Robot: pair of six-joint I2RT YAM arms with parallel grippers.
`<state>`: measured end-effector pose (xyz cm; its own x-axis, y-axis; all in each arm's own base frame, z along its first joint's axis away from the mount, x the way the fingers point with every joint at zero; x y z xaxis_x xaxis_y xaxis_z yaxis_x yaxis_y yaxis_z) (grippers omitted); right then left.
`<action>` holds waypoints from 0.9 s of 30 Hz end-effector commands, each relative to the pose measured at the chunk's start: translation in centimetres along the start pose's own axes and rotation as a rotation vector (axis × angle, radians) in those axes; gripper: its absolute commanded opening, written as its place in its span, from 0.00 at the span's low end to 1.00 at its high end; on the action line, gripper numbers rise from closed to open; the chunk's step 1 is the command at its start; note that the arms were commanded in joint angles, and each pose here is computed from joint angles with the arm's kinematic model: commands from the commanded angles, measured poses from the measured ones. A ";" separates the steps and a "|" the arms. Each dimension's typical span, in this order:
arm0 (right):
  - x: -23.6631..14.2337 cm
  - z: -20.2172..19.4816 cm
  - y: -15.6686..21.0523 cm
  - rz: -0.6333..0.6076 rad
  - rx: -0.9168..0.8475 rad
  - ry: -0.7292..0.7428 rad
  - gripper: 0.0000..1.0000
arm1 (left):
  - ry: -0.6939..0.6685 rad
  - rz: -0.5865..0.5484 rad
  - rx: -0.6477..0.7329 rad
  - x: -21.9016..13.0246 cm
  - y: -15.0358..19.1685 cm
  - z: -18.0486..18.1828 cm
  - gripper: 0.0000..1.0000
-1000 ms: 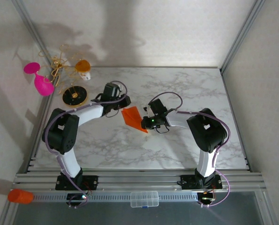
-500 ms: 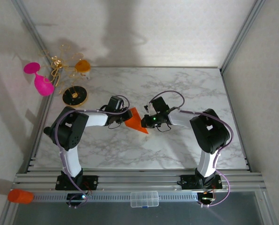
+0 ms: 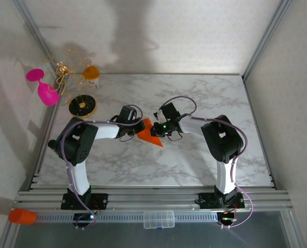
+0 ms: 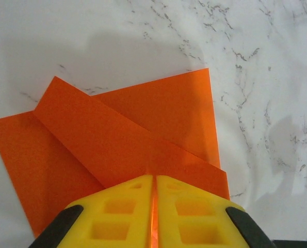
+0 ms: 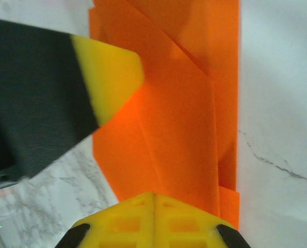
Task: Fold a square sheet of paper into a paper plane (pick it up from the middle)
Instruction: Fourth fold the wing at the center of the table.
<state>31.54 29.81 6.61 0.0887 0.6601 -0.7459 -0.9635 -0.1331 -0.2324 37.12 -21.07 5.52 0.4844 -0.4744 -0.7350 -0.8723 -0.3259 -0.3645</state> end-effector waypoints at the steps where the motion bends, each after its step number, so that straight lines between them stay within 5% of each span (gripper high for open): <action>1: 0.8 -0.5 0.6 0.037 0.021 0.042 0.06 | -0.115 0.046 -0.023 0.8 1.2 1.7 0.11; 14: -0.4 -3.6 6.0 0.122 0.075 0.132 0.06 | -0.305 0.100 -0.066 1.6 2.1 4.3 0.11; 27: -4.0 -3.7 8.4 0.049 0.094 0.101 0.07 | -0.242 0.088 -0.033 1.2 0.9 2.5 0.11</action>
<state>25.05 24.74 5.68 0.0804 0.6165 -0.7832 -0.9766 -0.1087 -0.1858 37.96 -21.65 5.64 0.4439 -0.4051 -0.7993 -0.8853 -0.3364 -0.3211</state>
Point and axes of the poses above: each hand's point on the last joint's axis, 136 mm out from that joint toward the fingers, its own x axis out along the fingers, its own z axis along the line the jaws close on, y = z × x, the point moved 5 cm from there along -x, back along the fingers, and after that the axes turned 5 degrees about x, right-handed, at the moved point
